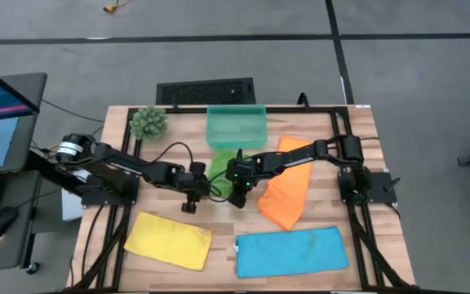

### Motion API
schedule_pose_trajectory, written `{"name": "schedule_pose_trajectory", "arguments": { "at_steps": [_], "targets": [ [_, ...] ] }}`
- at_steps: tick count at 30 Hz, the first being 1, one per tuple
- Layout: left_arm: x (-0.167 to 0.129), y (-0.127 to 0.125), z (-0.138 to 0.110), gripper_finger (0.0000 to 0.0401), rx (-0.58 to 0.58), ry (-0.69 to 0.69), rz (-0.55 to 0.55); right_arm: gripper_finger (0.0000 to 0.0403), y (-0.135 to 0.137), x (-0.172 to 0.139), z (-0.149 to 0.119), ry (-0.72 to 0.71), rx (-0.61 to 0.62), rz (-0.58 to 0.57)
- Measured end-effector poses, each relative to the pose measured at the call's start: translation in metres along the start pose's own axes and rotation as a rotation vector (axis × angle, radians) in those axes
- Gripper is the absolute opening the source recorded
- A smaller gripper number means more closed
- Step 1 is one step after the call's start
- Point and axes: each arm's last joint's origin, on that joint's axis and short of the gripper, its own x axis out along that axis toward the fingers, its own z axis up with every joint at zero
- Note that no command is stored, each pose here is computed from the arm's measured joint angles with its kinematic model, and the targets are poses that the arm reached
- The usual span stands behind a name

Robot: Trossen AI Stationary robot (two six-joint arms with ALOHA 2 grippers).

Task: Roll microfiber towels into tight, uniform cylinder then place into a basket
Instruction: Roll the green towel

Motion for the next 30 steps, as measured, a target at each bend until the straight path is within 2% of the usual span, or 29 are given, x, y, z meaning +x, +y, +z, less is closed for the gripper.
{"name": "schedule_pose_trajectory", "arguments": {
  "at_steps": [12,20,30],
  "targets": [
    [-0.037,0.007,0.001,0.0134,-0.021,-0.088,-0.005,0.0008,0.000,0.000,0.000,0.005,0.002,0.001],
    [-0.001,0.001,0.006,0.0147,0.029,-0.071,-0.040,0.0008,0.000,0.000,0.000,0.007,0.002,0.004],
    [0.038,0.001,0.002,0.0151,0.003,0.016,0.141,0.0008,0.000,0.000,-0.001,0.012,0.002,0.019]
  ]
}}
